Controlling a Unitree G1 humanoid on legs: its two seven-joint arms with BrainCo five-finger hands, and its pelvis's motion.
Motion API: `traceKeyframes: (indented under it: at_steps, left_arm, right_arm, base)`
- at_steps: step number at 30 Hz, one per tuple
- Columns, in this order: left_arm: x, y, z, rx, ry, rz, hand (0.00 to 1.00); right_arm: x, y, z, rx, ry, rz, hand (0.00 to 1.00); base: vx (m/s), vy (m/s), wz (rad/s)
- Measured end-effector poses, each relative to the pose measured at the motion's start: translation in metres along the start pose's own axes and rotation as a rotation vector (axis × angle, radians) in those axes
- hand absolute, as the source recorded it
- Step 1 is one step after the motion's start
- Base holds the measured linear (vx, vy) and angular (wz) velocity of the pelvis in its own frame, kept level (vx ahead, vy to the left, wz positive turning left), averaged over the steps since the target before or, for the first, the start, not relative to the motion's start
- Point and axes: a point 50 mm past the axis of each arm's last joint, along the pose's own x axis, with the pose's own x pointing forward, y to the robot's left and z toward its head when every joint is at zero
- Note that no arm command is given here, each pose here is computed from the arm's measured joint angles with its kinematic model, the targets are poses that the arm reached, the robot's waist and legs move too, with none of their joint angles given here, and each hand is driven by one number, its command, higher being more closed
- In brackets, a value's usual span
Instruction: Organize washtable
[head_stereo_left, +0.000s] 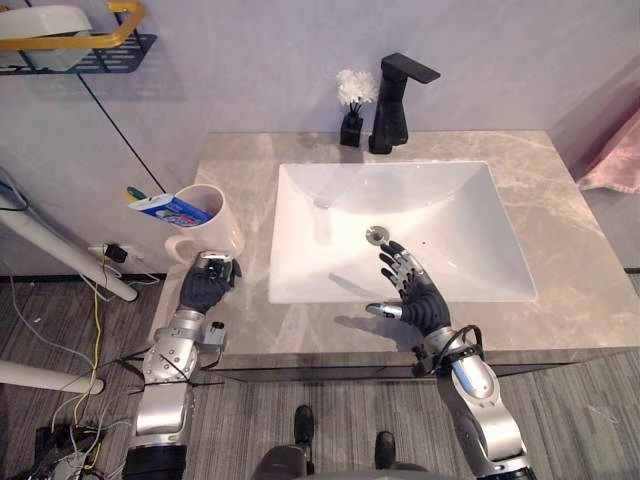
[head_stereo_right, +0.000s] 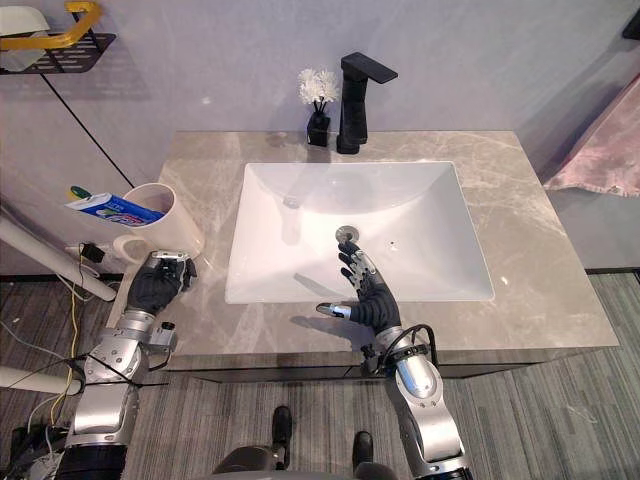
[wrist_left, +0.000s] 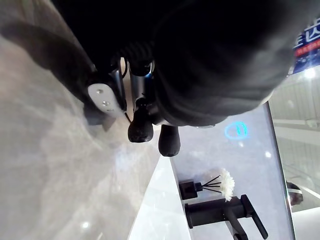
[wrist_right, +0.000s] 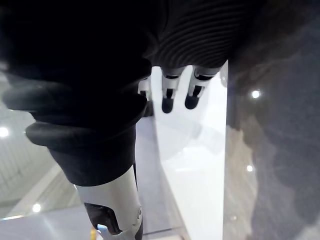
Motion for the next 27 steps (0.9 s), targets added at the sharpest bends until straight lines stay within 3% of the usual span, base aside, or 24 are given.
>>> traceKeyframes:
  at_steps: [6,17,27]
  left_arm:
    - [-0.002,-0.001,-0.002,-0.005,0.010,-0.007,1.00]
    - [-0.046,-0.001,-0.013,-0.082,0.089,-0.041,1.00]
    - [-0.048,-0.002,-0.015,-0.108,0.094,-0.033,1.00]
  right_arm:
    - [-0.001,0.000,-0.001,0.001,0.005,0.000,0.00]
    - [-0.003,0.003,-0.005,-0.015,0.034,0.048,0.00]
    - [-0.004,0.007,-0.007,-0.009,0.043,0.065,0.00]
  base:
    - [0.00,0.005,-0.01]
    - [0.00,0.004,0.07]
    - [0.01,-0.001,0.07]
